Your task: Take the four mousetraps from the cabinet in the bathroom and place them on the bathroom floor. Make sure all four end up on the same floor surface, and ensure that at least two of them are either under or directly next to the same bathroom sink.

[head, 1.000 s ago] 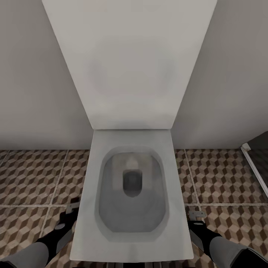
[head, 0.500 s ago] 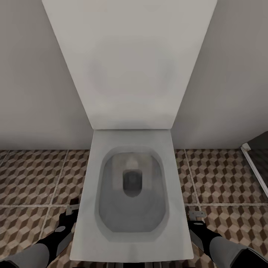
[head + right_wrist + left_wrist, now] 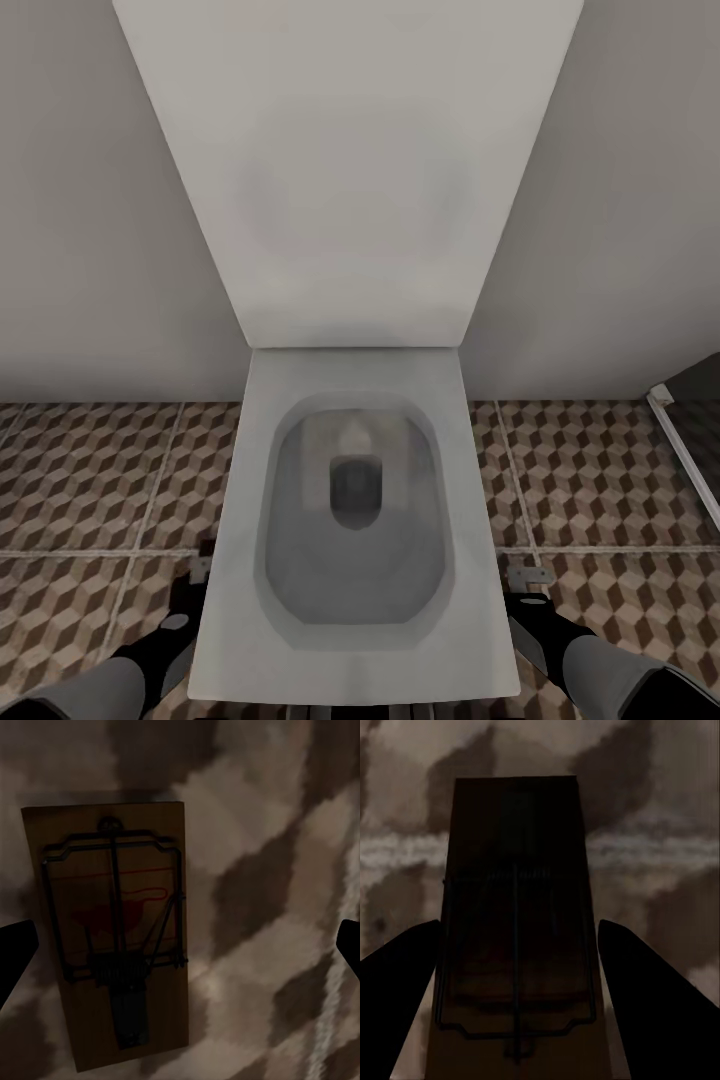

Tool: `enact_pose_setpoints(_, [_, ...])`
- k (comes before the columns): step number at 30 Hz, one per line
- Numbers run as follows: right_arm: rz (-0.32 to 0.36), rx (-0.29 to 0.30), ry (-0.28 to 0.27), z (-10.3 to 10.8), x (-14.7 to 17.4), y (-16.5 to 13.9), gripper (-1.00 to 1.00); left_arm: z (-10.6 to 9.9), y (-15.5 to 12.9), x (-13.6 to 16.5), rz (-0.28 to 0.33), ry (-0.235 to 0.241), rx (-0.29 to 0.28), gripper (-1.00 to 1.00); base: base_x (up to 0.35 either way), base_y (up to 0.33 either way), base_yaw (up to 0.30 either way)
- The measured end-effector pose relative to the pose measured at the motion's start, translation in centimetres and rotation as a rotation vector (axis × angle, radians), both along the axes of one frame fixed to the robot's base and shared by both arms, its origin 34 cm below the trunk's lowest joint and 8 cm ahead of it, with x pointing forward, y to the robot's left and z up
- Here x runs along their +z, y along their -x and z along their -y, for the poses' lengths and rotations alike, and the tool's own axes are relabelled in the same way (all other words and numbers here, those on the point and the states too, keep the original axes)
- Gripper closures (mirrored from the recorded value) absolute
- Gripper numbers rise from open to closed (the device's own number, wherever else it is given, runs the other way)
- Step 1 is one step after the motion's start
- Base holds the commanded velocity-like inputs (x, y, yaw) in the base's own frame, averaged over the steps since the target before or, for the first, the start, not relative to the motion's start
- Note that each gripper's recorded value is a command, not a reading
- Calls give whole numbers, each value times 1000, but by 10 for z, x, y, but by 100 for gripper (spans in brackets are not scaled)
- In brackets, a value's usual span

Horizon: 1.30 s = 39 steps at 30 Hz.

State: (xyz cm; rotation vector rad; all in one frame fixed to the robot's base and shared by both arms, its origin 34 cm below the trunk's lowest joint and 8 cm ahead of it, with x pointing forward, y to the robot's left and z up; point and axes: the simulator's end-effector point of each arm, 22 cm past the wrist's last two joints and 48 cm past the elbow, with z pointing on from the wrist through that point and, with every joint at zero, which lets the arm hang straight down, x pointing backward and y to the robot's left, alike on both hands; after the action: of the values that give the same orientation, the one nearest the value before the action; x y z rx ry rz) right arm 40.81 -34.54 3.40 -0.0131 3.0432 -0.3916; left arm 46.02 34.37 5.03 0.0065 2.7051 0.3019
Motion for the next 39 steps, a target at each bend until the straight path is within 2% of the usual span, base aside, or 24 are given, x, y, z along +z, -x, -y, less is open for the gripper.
enact_pose_setpoints(9, [1, 0, 0, 0, 0, 0, -100, 3, 2, 0, -6, -15, -14, 100, 0, 0, 0])
enact_pose_setpoints(39, [1, 0, 0, 0, 0, 0, -100, 1, 3, 0, -8, -19, -12, 100, 0, 0, 0])
